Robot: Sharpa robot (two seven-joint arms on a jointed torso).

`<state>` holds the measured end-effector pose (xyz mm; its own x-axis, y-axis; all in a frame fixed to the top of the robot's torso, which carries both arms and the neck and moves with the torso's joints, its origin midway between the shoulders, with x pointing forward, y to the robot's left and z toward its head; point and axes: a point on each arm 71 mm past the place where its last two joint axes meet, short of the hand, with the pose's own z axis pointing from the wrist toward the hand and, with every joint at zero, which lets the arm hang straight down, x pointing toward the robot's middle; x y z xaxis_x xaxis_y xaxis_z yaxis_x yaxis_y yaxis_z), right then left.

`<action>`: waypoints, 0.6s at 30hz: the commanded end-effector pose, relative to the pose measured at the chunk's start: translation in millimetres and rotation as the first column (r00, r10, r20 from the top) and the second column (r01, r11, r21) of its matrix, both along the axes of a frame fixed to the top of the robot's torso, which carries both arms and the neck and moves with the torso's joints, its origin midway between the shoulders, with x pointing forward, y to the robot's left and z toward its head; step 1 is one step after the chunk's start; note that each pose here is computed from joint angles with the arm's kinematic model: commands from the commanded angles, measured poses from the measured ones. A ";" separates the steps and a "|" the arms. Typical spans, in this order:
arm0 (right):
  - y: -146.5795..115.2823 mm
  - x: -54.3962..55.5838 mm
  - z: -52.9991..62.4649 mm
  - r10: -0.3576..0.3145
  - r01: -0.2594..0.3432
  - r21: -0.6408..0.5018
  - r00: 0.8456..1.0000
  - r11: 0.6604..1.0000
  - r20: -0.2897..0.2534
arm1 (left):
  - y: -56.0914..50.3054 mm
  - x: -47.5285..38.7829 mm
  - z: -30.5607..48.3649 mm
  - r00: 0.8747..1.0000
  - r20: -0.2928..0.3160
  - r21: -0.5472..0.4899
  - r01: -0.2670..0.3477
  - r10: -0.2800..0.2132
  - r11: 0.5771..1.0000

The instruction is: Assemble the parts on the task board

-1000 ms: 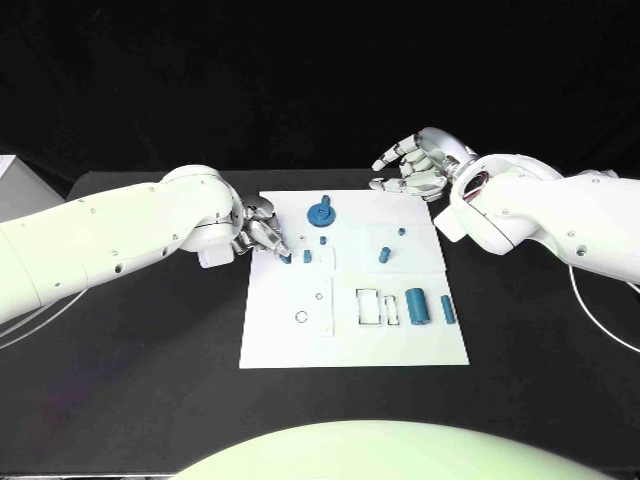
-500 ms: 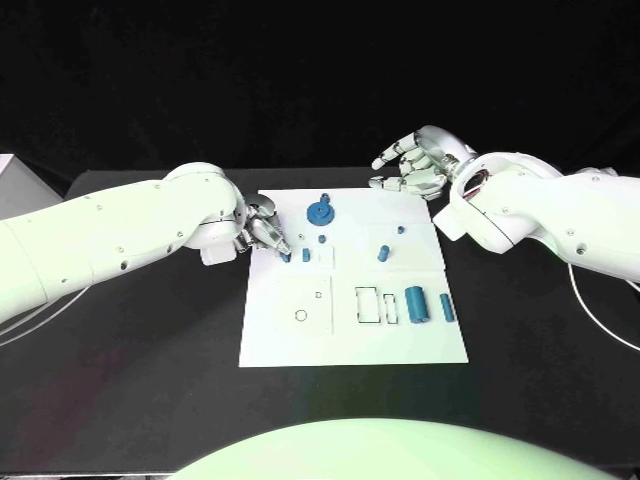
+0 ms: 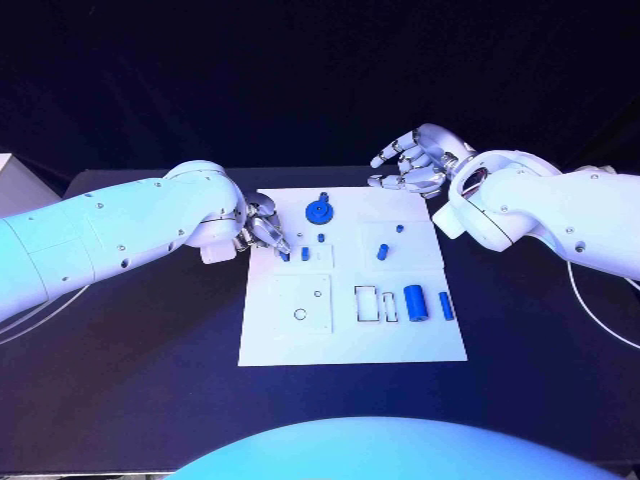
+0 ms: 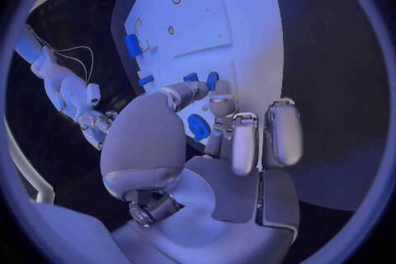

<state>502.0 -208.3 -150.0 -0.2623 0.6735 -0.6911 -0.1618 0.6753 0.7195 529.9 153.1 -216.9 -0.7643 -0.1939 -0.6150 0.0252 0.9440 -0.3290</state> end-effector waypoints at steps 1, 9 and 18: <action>1.2 -0.7 0.2 0.015 -0.015 -0.001 1.000 1.000 0.004 | -4.7 -7.3 -9.7 0.998 -0.061 0.010 0.029 -0.029 1.000; 1.2 -0.6 0.2 0.015 -0.015 -0.001 1.000 1.000 0.005 | -5.3 -5.4 -9.1 0.999 -0.047 -0.006 0.008 -0.008 1.000; 1.0 -0.5 0.3 0.015 -0.015 0.000 1.000 1.000 0.006 | -5.6 -3.7 -10.0 0.999 -0.040 -0.009 -0.006 0.005 1.000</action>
<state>502.1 -208.5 -150.0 -0.2619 0.6736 -0.6912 -0.1619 0.6754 0.7195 530.4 151.2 -220.4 -0.7680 -0.2091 -0.6053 0.0085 0.9418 -0.3361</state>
